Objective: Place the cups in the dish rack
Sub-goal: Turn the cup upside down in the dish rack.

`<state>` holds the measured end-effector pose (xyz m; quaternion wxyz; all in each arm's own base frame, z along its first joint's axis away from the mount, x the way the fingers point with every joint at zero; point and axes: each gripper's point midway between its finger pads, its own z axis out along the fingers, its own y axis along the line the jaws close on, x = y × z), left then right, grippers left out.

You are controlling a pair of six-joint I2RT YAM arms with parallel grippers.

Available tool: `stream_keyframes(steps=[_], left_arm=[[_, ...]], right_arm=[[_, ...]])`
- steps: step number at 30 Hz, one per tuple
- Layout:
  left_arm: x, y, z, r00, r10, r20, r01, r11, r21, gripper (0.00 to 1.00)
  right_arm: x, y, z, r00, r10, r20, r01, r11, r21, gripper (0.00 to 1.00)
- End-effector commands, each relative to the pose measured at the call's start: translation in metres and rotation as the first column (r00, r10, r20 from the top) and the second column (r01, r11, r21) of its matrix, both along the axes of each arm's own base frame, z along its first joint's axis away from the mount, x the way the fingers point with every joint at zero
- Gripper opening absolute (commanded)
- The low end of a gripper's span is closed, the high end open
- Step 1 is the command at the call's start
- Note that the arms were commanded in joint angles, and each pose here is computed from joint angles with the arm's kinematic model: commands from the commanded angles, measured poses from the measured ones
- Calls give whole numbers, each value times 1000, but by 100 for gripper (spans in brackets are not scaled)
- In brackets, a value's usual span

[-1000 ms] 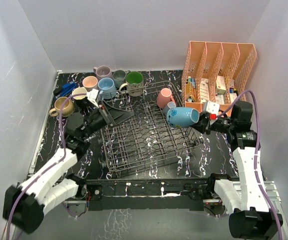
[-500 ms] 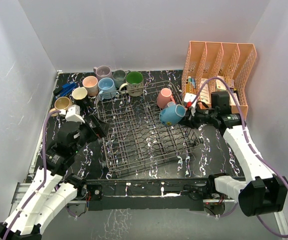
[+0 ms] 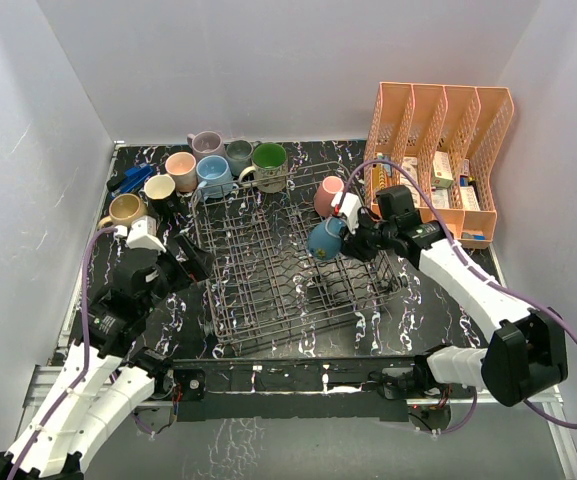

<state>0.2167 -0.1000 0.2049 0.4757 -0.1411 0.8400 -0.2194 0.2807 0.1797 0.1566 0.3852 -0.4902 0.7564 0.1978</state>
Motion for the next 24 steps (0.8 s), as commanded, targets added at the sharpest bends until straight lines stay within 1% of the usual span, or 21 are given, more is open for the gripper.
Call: stream_keyframes(steps=[1,5,11,20,24], left_arm=[[-4,6,2,1000,22,5,-22,1000,0,97],[-4,5,1,1000,24,8,-24,1000,-11,97],[-5,5,3,1000,23,7,-23,1000,-12,97],[-7,5,1,1000,19,8,-19,1000,-18,97],[-5,4,2,1000,17,9,-17,1000,-22,97]], right_arm=[[36,-5,12,985,-130,114,129,992,13,8],[39,-13,-10,981,-167,98,171,985,-28,8],[46,-24,-30,969,-230,92,238,968,-79,8],[55,-43,-40,933,-347,96,354,933,-63,8],[58,-43,-43,923,-374,85,379,924,-52,8]])
